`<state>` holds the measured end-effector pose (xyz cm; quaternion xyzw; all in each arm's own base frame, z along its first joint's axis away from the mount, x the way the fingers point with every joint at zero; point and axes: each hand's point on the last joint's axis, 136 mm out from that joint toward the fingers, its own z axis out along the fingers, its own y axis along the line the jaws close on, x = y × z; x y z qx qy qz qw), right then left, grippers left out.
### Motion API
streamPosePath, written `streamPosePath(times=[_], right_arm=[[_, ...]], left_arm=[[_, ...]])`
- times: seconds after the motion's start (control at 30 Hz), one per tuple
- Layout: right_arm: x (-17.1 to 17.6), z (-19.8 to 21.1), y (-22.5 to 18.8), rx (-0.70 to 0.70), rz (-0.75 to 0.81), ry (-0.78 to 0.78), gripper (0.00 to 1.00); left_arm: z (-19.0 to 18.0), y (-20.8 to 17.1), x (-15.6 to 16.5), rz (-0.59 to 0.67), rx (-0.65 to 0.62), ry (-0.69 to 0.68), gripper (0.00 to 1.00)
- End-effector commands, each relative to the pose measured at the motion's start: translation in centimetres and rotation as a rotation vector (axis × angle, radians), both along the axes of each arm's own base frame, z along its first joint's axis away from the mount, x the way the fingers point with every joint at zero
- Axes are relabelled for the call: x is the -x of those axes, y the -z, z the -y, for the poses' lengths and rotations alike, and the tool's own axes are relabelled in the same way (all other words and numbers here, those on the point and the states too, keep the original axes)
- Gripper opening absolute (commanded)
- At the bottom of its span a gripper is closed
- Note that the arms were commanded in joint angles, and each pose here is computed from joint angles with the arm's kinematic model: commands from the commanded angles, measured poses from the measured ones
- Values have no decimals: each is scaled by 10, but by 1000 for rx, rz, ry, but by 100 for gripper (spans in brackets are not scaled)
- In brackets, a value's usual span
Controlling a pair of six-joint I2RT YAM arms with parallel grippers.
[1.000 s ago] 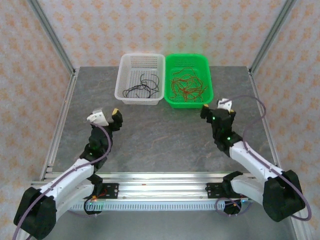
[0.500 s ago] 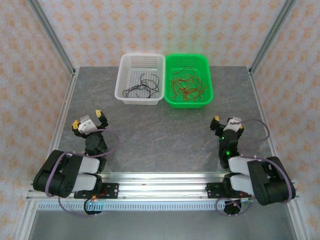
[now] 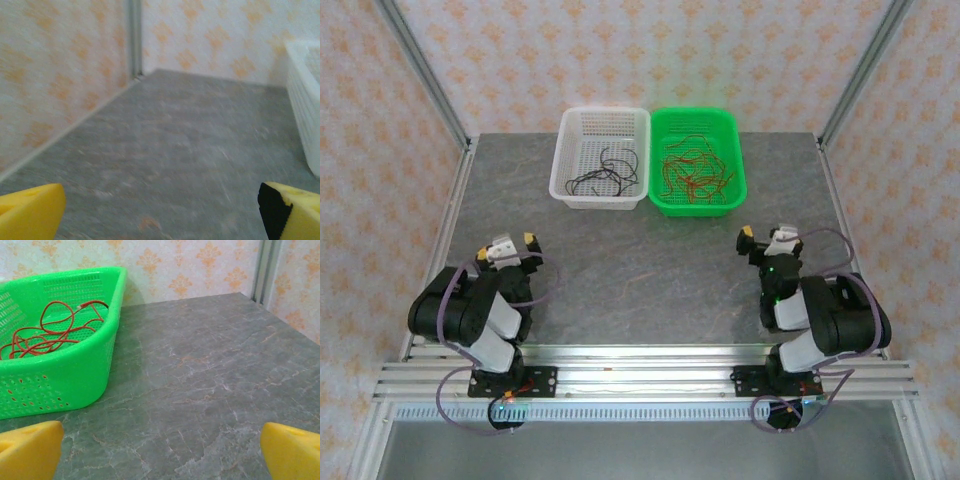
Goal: Untangle the cables
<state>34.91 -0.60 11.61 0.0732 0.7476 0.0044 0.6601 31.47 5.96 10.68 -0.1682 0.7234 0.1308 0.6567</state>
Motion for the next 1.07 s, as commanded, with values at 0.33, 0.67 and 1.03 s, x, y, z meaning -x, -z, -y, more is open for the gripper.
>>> streamPosePath(times=[0.33, 0.67, 1.03], right_arm=[[-26, 11, -8, -69, -9, 20, 100], [-25, 11, -9, -66, -5, 25, 100], [8, 18, -31, -62, 126, 96, 100]], left_arm=[[12, -28, -52, 50, 61, 172, 99], [22, -27, -57, 31, 45, 230, 100], [22, -26, -57, 30, 45, 229, 99]])
